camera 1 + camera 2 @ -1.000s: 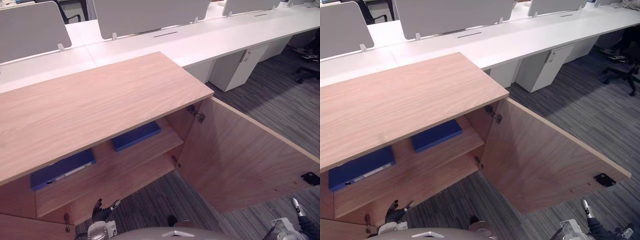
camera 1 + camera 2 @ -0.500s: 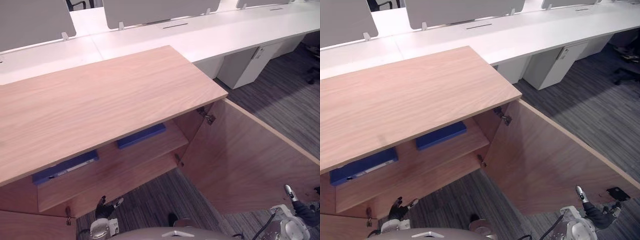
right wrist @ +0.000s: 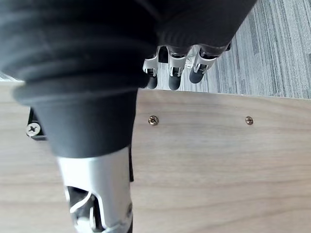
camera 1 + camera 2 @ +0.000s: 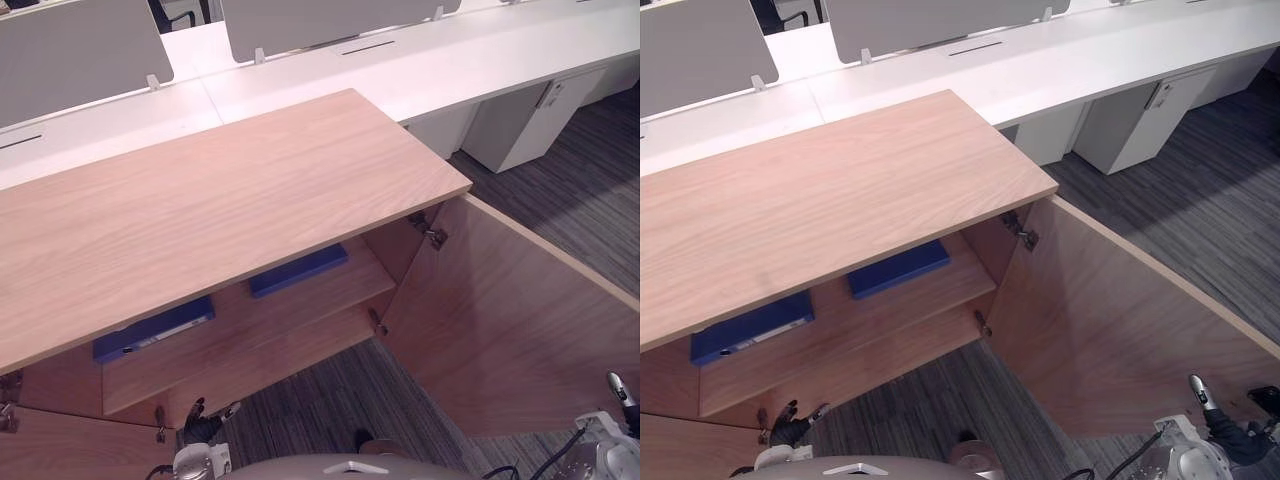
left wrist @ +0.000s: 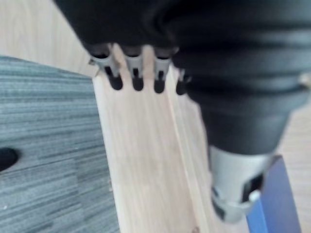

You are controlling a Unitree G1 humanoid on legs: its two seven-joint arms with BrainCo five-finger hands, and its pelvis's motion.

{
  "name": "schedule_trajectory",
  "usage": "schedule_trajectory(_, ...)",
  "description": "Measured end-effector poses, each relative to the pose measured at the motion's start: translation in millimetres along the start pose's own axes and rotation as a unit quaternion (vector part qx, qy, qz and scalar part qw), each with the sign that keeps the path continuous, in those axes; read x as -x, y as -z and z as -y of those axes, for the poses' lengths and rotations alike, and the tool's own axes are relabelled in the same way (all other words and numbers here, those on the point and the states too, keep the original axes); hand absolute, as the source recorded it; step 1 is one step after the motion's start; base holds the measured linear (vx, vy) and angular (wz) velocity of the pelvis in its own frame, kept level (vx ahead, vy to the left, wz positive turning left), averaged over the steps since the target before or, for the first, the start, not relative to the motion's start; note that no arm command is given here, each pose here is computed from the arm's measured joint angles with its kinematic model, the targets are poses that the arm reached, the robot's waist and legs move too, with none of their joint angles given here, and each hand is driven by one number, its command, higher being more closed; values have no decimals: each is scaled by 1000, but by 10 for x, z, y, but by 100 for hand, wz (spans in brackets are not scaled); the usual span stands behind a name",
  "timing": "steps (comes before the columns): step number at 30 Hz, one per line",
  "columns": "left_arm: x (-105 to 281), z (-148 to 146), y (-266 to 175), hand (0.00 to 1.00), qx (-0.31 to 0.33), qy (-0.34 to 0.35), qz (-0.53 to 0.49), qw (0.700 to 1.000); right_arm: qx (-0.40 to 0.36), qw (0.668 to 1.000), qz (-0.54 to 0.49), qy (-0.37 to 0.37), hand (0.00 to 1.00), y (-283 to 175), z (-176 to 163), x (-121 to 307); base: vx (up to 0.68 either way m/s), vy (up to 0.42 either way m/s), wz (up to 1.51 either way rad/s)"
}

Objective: Walk over to the cabinet, pick up the folder, carry it to the office cabinet, place the folder inside the office cabinet, then close the office cabinet door

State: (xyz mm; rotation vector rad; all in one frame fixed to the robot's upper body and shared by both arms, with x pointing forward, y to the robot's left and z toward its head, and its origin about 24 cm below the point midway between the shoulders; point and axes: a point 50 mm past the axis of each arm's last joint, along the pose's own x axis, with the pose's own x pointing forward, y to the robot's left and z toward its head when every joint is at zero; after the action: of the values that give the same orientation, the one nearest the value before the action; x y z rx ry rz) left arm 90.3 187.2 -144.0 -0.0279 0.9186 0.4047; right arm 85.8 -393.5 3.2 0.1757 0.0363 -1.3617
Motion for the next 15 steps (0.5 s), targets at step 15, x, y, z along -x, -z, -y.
schedule_trajectory(15,-14,-119,17,0,-37,13,0,999,28,998,14,-61,0,-220,-112,-302,-22,-6,-5)
